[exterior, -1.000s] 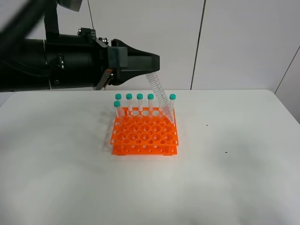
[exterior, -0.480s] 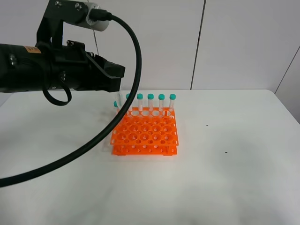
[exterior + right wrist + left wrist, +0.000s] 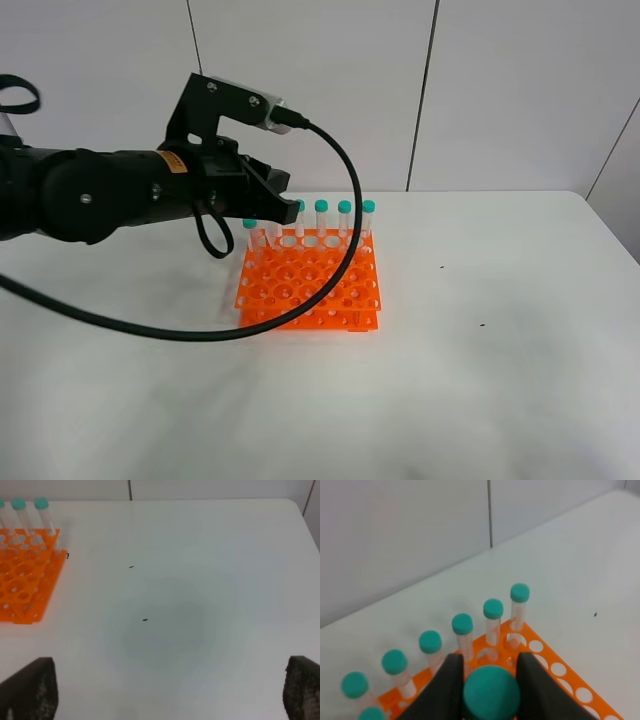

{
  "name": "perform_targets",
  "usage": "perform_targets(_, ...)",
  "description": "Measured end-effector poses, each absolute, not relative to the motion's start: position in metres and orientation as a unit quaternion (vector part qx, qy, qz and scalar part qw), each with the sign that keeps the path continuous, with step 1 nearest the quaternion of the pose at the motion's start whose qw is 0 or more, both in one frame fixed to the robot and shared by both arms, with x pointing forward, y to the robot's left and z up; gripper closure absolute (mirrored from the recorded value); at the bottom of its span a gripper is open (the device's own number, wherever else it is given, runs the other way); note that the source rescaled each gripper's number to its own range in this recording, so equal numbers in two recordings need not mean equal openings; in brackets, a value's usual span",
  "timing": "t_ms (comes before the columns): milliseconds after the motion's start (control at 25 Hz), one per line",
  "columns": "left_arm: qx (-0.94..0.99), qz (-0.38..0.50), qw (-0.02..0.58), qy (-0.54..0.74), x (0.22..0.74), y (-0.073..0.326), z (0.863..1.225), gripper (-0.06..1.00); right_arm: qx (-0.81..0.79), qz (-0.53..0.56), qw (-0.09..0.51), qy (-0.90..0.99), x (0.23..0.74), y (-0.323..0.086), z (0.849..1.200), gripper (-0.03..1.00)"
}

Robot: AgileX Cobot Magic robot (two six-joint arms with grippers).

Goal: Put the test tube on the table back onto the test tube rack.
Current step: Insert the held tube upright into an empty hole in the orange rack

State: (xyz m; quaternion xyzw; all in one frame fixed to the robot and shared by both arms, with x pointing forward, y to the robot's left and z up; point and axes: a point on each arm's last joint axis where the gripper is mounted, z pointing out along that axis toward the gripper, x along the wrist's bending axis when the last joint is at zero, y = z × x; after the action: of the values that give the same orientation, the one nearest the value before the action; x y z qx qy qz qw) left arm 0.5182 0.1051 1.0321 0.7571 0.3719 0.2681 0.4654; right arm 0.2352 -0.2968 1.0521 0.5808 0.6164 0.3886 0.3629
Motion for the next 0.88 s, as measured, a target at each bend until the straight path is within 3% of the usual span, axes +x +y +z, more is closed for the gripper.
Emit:
perform_targets(240, 0.747, 0.272, 0.474, 0.38, 0.556, 0.085, 1.032, 0.94, 0.581, 0.389, 0.363, 0.616, 0.235, -0.297, 1.052, -0.03)
perform_targets(480, 0.727, 0.259, 0.46, 0.439, 0.58, 0.106, 1.019, 0.94, 0.581, 0.389, 0.363, 0.616, 0.235, -0.297, 1.052, -0.03)
perform_targets(880, 0.742, 0.29, 0.446, 0.409, 0.575, 0.115, 1.003, 0.94, 0.581, 0.389, 0.363, 0.616, 0.235, -0.297, 1.052, -0.03)
